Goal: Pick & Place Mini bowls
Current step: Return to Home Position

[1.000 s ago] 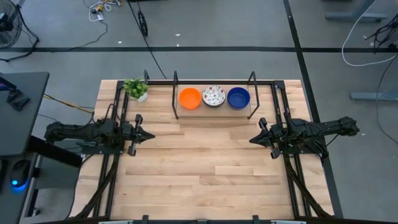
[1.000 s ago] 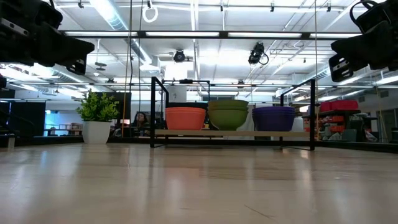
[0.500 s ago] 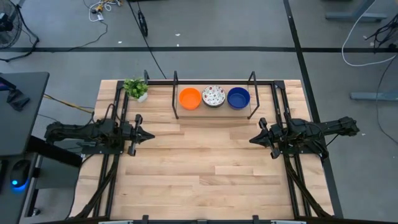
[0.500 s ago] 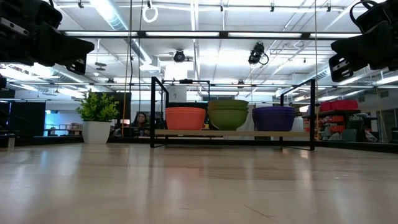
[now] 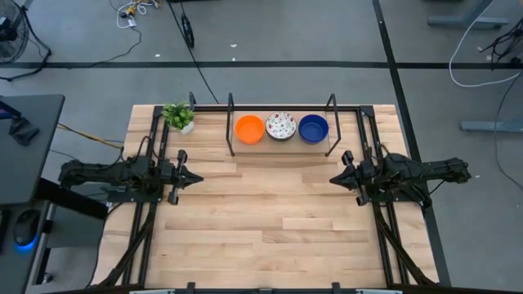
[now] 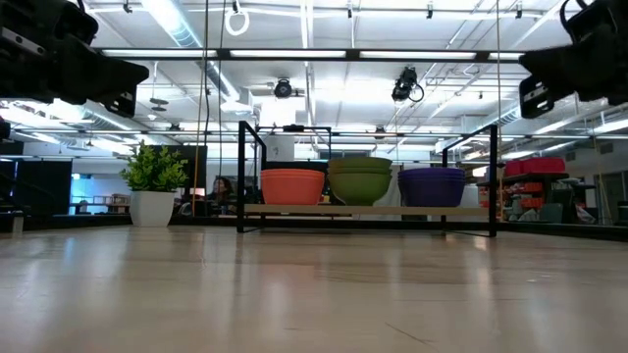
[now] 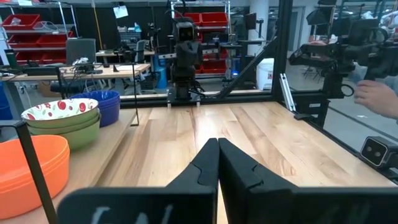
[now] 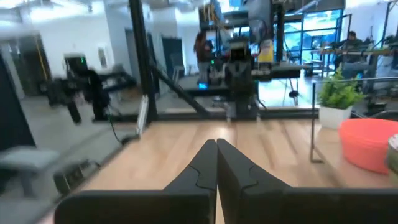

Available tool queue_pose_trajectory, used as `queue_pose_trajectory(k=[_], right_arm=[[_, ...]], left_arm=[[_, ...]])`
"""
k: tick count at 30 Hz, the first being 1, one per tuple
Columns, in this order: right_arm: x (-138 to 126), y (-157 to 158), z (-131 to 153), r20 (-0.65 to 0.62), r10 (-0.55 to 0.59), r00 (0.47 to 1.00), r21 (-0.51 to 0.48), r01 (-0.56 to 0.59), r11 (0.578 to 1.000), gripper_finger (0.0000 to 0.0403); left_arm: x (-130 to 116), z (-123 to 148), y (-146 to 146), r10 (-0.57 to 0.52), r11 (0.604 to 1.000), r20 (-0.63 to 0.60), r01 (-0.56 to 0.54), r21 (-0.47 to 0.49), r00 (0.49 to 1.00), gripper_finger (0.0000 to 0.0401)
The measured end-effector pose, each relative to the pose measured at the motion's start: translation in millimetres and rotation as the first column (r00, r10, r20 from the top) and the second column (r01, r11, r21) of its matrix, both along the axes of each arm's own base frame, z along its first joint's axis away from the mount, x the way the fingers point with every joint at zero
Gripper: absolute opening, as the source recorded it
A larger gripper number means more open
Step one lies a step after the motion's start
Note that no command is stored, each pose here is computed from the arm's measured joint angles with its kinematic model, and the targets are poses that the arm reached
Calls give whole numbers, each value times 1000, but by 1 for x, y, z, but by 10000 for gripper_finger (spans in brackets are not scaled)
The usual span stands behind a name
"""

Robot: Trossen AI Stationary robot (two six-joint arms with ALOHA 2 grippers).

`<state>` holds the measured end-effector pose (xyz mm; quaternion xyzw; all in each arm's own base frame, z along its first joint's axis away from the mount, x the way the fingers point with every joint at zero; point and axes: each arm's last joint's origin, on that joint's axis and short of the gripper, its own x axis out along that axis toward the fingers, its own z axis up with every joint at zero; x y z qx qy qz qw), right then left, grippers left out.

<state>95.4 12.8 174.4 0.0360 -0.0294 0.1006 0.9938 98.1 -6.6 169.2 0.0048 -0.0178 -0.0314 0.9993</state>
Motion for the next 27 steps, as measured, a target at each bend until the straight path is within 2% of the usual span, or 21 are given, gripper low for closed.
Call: queue_pose_trajectory(k=[4,14,27], right_arm=[[0,-1,-3,-14,-44,999,-84,42,996,6],[1,-3,-4,-1,-102,995,-174,101,980,6],[1,-3,-4,-10,-103,995,-177,100,979,6]], left_arm=[[0,0,0,0,1000,1,0,0,1000,7],[0,0,0,0,1000,1,0,0,1000,7],[0,0,0,-1,1000,0,1,0,1000,7]])
